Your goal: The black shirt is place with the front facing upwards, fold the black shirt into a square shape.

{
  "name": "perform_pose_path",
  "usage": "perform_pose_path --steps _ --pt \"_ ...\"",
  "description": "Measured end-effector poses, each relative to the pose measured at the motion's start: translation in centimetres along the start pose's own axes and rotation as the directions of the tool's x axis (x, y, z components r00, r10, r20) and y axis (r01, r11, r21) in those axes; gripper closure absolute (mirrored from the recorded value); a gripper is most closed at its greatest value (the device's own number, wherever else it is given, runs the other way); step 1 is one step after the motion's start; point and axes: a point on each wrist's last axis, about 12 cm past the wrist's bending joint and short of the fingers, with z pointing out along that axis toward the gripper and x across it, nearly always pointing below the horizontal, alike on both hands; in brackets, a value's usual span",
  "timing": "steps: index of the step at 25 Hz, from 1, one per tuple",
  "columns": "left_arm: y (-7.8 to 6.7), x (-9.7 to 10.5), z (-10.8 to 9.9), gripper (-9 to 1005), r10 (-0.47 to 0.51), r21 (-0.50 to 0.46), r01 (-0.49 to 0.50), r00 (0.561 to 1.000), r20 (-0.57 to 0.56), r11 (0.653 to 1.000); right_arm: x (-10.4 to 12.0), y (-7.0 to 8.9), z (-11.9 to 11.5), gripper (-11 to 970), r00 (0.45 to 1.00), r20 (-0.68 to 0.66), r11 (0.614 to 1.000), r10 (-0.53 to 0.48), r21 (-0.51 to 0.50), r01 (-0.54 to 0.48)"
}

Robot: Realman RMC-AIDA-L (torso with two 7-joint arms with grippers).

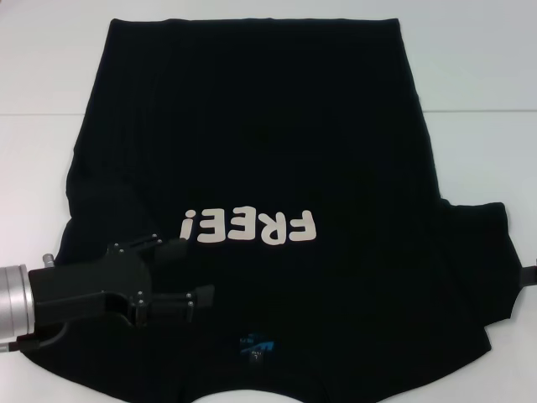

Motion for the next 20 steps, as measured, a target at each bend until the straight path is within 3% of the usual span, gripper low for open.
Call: perform_pose_path --steps 20 --pt "0.3 -0.1 0.3 58 -0.002 -0.024 0.002 1.000 0.006 1.000 -0.7 1.4 3.5 98 0.998 -0.047 0.999 -0.032 -0.016 0.031"
